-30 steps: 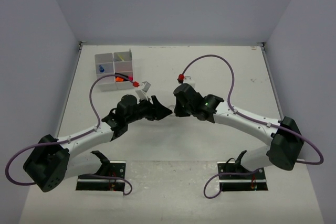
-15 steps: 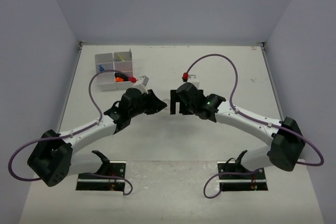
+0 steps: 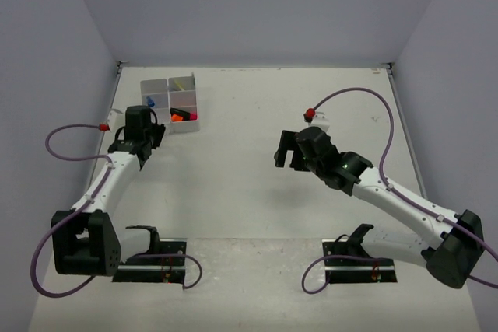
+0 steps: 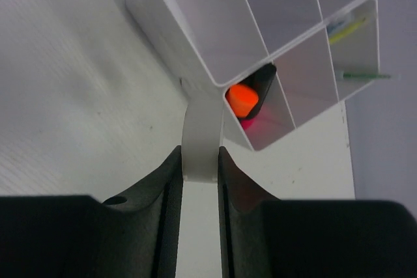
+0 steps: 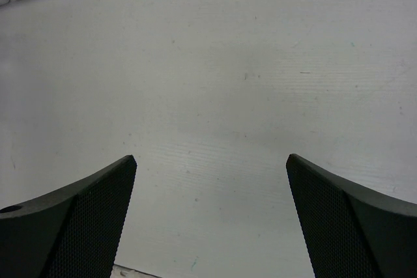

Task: Sort the stationery into containers
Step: Place the stationery in the storage box.

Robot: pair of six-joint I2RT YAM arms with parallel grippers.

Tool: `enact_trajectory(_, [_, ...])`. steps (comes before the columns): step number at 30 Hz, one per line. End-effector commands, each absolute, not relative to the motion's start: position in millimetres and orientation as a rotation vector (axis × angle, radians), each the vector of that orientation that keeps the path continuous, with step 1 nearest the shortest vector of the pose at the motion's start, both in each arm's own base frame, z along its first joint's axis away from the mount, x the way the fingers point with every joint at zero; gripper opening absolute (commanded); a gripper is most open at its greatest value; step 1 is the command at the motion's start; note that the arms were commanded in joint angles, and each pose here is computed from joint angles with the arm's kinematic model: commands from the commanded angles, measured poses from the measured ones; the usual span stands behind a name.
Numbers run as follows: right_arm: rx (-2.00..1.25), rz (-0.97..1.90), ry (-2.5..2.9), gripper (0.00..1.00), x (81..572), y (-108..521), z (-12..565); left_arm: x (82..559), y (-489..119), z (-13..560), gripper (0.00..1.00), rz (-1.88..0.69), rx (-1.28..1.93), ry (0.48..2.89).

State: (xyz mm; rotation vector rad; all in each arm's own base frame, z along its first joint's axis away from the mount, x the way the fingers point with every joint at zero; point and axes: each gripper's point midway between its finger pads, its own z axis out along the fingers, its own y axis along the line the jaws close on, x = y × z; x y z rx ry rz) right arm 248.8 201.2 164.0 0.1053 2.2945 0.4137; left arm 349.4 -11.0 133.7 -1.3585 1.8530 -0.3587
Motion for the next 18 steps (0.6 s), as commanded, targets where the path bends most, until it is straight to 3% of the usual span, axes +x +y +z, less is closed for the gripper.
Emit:
enact_trajectory(1, [0.089, 0.398, 2.288, 0.99, 248, 197, 158, 378, 32, 153, 0.0, -0.331, -1.526, 1.707])
enact_trajectory(18, [0.038, 0.372, 2.305, 0.99, 253, 201, 155, 439, 42, 136, 0.0, -0.479, -1.533, 1.725])
